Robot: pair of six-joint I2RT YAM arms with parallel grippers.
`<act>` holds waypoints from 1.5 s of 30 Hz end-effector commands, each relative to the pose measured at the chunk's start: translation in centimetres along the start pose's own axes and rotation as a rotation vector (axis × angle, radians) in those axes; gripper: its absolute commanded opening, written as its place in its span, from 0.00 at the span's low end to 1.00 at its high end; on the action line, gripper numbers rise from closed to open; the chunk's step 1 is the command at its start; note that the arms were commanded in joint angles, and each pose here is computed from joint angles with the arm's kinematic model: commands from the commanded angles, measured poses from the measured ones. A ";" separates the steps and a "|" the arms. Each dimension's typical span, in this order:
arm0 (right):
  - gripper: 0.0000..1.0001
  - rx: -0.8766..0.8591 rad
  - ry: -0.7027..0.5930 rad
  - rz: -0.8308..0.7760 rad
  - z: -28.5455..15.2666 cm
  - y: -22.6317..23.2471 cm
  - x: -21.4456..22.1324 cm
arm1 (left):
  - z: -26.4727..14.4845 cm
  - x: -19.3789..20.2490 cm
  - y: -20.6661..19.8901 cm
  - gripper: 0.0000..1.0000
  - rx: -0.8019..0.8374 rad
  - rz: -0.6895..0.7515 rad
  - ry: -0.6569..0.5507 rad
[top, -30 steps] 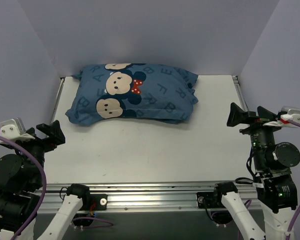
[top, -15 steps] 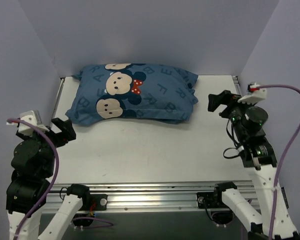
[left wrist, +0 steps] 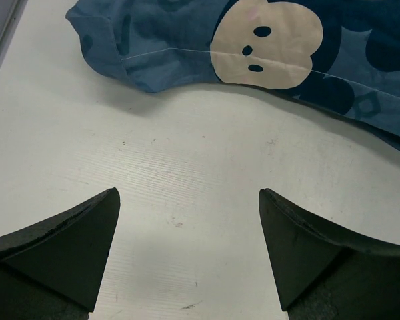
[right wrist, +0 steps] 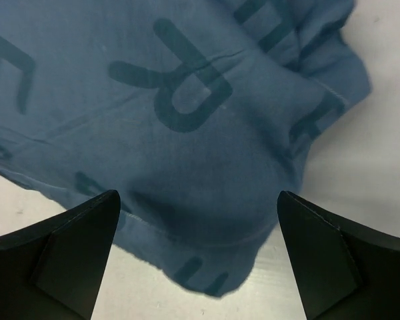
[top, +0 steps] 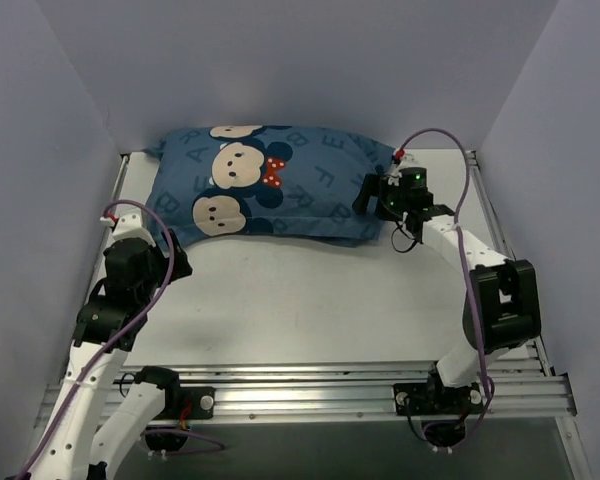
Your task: Remove the pillowcase from the pillow
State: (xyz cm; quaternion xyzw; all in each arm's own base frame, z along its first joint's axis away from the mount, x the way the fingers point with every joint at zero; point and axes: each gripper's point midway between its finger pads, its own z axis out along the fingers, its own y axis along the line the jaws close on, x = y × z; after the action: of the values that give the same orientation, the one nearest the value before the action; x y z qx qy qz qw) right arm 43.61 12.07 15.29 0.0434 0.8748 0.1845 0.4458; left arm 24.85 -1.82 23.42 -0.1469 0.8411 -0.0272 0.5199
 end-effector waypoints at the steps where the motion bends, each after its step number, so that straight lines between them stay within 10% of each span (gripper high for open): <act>1: 1.00 -0.114 -0.063 -0.123 2.3 3.1 -1.7 | 0.2 -2.4 -1.4 0.94 0.056 -0.045 -0.076; 4: 0.95 -0.148 -0.003 -0.135 4.7 3.9 1.2 | 0.4 -2.1 -1.2 0.94 0.048 -0.044 -0.062; 8: 0.14 -0.175 0.112 -0.175 4.8 5.9 6.7 | 0.6 -2.1 -0.6 0.94 0.023 -0.045 -0.063; 10: 0.00 -0.186 0.123 -0.192 2.9 8.0 8.3 | 0.7 -2.0 -0.5 0.94 0.017 -0.045 -0.059; 16: 0.00 -0.330 0.192 -0.216 -6.7 18.7 16.7 | 1.5 -1.4 -0.7 0.94 0.017 -0.046 -0.020; 19: 0.14 -0.432 0.205 -0.223 -11.1 22.8 18.8 | 2.1 -0.8 -0.9 0.94 0.012 -0.054 0.017; 23: 0.56 -0.514 0.264 -0.298 -14.3 25.4 19.3 | 3.5 0.4 -1.4 0.94 0.001 -0.066 0.098; 29: 0.84 -0.412 0.135 -0.352 -12.7 24.5 10.1 | 5.9 0.7 -2.3 0.94 -0.043 -0.117 0.187; 35: 0.87 -0.348 0.031 -0.299 -7.6 20.4 1.4 | 7.8 -0.2 -3.5 0.94 -0.051 -0.206 0.188; 45: 0.78 -0.463 0.308 -0.299 0.0 19.6 11.4 | 12.6 1.7 -5.4 0.94 0.010 -0.244 0.238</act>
State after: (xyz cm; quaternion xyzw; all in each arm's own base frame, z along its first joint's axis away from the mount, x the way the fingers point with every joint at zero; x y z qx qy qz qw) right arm 39.28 30.94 14.61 -0.1690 0.8729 0.2646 0.3734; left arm 34.05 -4.59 17.15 -0.2513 0.8771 -0.0703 0.4033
